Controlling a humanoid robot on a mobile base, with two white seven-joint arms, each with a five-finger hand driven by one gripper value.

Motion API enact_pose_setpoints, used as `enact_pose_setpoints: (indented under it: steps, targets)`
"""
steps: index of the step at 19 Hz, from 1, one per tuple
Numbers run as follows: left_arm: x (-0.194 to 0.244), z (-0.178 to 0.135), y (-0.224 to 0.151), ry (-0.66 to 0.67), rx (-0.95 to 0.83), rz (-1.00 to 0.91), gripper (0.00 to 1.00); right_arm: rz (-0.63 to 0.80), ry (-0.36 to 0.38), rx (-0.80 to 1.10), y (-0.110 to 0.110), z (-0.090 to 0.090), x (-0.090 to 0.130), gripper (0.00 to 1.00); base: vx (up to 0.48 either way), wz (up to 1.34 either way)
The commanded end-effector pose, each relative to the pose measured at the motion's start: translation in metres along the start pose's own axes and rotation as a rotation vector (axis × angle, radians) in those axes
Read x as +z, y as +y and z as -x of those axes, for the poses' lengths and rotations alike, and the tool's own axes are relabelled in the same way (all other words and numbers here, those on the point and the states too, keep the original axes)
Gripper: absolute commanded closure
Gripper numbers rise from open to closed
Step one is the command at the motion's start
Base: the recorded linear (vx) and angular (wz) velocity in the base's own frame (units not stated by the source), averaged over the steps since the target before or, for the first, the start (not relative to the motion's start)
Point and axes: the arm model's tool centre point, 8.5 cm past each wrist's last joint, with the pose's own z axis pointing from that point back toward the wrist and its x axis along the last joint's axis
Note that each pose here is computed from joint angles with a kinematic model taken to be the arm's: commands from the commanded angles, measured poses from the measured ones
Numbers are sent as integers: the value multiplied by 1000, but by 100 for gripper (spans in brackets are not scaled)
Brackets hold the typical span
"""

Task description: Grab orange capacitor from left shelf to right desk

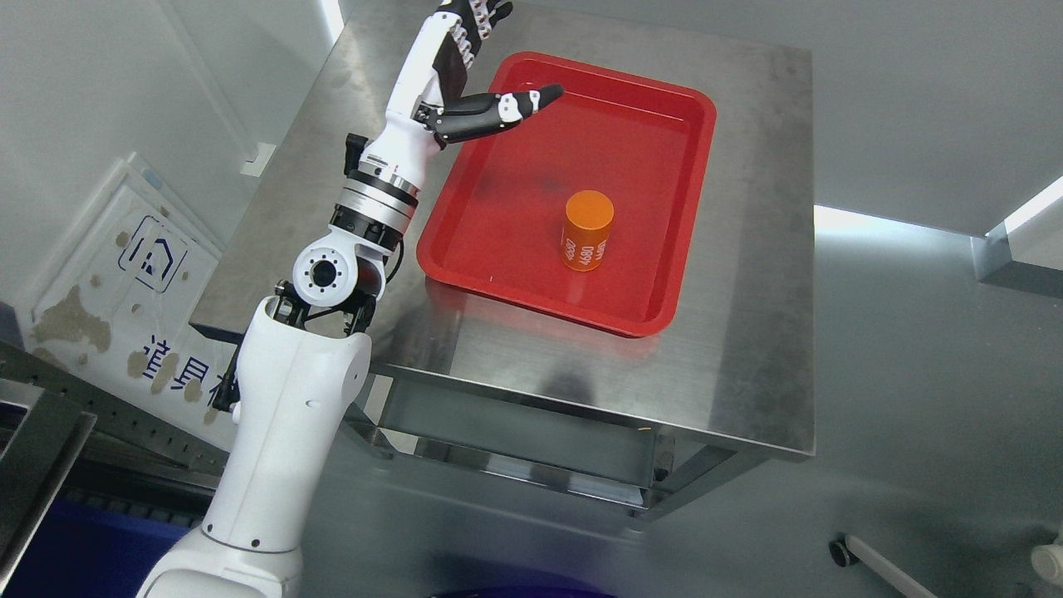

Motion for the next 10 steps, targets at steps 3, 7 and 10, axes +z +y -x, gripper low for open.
enact_pose_setpoints:
  steps: [3, 7, 10]
  targets:
    - [62, -12, 105, 44, -45, -338, 0, 17, -21, -10, -11, -3, 0, 0, 0, 0]
    - [98, 9, 115, 139, -91, -268, 0, 17, -21, -10, -11, -3, 0, 0, 0, 0]
    - [117, 28, 105, 201, -58, -290, 0, 17, -21, -10, -11, -3, 0, 0, 0, 0]
